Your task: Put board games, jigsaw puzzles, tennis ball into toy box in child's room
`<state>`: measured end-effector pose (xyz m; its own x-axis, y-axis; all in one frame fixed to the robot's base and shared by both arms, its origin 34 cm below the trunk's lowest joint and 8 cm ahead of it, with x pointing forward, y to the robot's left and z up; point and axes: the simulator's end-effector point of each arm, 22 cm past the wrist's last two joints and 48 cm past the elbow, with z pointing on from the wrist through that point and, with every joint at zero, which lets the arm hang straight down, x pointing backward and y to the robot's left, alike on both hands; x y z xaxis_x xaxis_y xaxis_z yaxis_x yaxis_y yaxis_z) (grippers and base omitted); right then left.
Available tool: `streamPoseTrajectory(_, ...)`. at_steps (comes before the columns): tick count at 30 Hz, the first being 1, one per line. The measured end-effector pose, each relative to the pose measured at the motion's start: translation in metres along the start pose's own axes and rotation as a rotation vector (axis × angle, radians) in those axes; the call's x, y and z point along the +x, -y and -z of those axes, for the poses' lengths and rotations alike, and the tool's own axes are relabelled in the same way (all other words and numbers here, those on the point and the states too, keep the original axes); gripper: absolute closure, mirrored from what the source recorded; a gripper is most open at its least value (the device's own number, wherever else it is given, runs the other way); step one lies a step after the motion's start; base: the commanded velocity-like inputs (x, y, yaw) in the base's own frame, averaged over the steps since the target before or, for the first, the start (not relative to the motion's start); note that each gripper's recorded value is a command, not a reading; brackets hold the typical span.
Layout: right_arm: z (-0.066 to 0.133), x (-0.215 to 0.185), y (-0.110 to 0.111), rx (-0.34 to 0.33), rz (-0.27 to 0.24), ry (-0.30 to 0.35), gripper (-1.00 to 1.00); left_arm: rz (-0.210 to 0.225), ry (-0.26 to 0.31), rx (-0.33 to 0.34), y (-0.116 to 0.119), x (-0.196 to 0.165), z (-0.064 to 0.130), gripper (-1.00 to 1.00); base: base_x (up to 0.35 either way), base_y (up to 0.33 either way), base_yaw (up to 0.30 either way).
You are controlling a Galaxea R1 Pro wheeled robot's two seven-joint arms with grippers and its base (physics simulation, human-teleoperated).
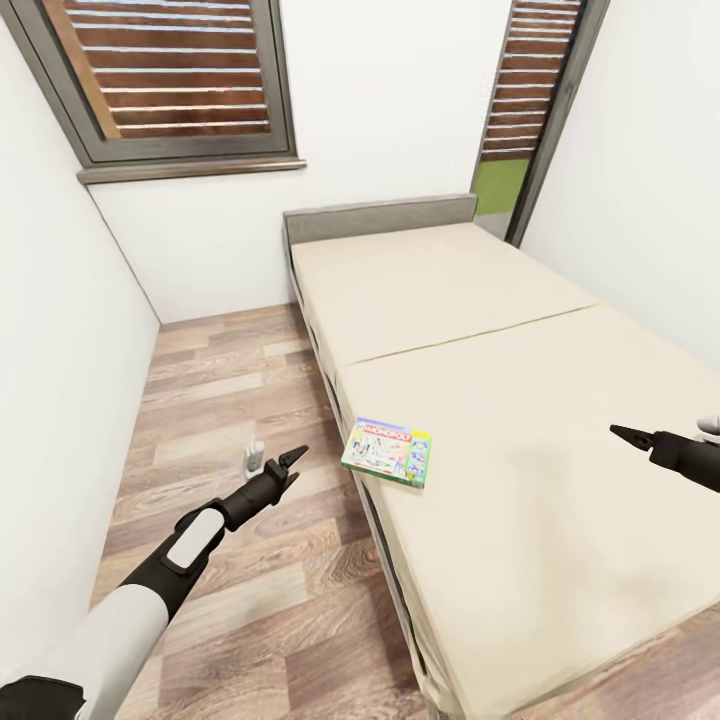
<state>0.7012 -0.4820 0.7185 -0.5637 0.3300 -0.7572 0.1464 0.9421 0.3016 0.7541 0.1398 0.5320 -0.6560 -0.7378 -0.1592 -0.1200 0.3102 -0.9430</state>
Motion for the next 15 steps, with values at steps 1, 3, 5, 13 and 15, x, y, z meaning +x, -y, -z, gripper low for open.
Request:
streamPoseTrajectory(1, -0.0005, 0.0005, 0.0001, 0.000, 0.000, -0.001, -1.00, 0.001, 0.000, -0.001, -0.0009, -0.0002, 0.0001, -1.00, 0.000, 0.000, 0.000)
streamPoseTrajectory(3, -0.0012, 0.0013, 0.0002, 0.000, 0.000, -0.003, -1.00, 0.003, 0.000, -0.003, -0.0021, -0.0001, 0.0002, -1.00, 0.000, 0.000, 0.000)
streamPoseTrajectory(5, -0.0018, 0.0020, 0.0002, 0.001, 0.000, -0.005, -1.00, 0.004, 0.000, -0.004, -0.0031, -0.0001, 0.0002, -1.00, 0.000, 0.000, 0.000)
streamPoseTrajectory(13, -0.0035, 0.0040, 0.0007, 0.001, 0.000, -0.009, -1.00, 0.006, -0.001, -0.009, -0.0069, 0.0008, 0.0007, -1.00, 0.000, 0.000, 0.000)
streamPoseTrajectory(15, -0.0042, 0.0048, 0.0010, 0.002, 0.000, -0.011, -1.00, 0.007, -0.003, -0.011, -0.0085, 0.0019, 0.0006, -1.00, 0.000, 0.000, 0.000)
